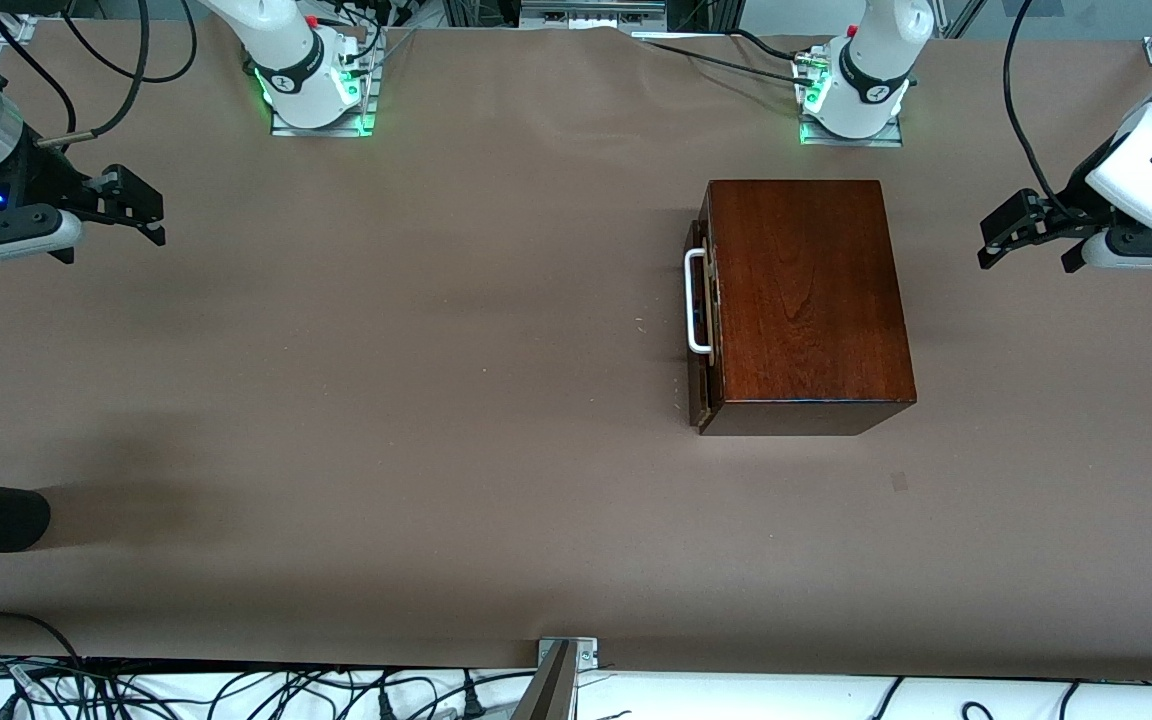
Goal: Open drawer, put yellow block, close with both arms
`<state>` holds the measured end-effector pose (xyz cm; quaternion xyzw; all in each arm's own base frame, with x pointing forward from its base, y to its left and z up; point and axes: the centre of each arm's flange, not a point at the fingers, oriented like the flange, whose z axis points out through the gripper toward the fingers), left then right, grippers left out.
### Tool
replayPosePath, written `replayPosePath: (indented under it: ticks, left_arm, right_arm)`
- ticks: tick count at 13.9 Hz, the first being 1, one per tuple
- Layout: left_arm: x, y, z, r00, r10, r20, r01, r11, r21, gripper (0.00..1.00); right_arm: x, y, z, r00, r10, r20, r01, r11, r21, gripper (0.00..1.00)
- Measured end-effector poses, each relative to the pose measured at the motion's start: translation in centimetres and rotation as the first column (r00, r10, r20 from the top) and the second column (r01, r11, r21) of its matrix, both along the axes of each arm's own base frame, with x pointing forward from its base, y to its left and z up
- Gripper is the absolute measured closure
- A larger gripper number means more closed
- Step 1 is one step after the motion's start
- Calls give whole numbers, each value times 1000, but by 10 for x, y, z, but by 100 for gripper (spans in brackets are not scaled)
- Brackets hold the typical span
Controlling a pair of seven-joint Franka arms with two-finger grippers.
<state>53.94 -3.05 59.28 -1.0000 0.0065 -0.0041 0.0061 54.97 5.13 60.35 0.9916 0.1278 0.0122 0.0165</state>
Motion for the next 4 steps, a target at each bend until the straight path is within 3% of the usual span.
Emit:
replayPosePath:
  ticks: [4]
  left_arm:
    - [-5, 1, 4, 1000, 3, -21, -3, 1000, 1, 0]
  right_arm:
    - [0, -4, 0, 1000, -7, -1, 7, 1000, 0, 0]
